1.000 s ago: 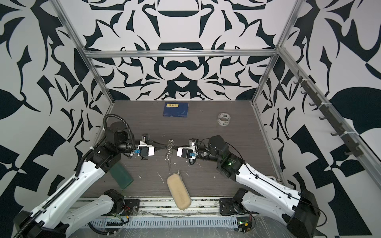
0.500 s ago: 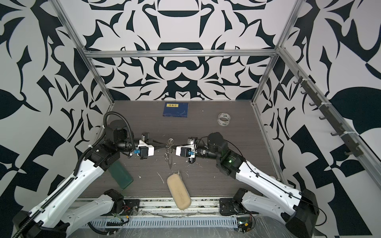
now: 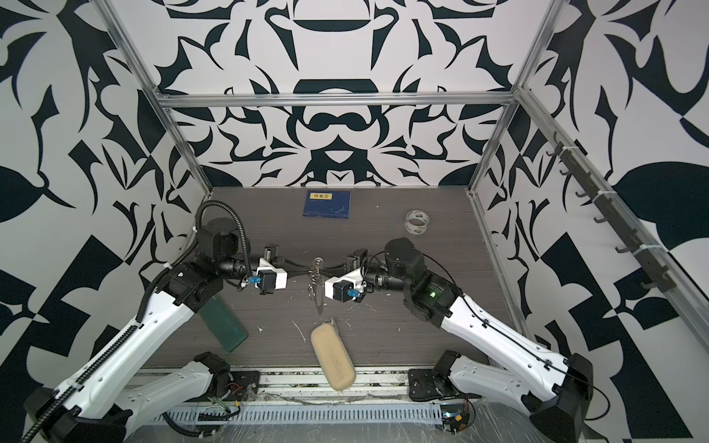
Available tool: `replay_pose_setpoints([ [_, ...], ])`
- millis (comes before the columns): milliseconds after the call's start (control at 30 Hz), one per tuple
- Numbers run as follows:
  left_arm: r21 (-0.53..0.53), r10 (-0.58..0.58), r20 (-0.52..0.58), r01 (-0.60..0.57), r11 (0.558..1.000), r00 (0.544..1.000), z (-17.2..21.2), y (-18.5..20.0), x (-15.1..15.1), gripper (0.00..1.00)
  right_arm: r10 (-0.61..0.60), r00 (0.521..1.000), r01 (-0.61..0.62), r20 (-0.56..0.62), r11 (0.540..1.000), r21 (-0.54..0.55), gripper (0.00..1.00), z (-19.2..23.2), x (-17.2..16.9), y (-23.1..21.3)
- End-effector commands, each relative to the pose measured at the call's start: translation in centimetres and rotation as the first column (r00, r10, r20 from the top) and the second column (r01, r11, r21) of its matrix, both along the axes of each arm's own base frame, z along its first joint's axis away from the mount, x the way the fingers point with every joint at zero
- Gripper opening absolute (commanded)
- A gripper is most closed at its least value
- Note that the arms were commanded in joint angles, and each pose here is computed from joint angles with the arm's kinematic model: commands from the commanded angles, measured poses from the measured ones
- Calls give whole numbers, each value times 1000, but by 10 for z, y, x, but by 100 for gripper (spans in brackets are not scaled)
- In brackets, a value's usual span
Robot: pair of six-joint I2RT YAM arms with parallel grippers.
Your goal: Remove the keys from the keyring
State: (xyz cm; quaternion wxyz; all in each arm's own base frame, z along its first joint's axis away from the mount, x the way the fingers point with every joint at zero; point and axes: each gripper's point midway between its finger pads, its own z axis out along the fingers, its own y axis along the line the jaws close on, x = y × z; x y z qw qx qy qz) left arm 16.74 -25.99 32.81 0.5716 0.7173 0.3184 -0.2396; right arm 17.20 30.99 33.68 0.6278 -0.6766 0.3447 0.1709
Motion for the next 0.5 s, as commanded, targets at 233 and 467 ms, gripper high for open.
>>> replay_pose_setpoints([
  [233, 11, -19, 13, 18, 1000, 1000, 3, 2, -4, 0, 24, 1000, -25, 15, 992, 121, 0, 54, -2, 2],
  [467, 18, -1, 32, 1, 1000, 999, 3, 2, -1, 0, 46, 998, -41, -43, 994, 105, 0, 52, -3, 6],
])
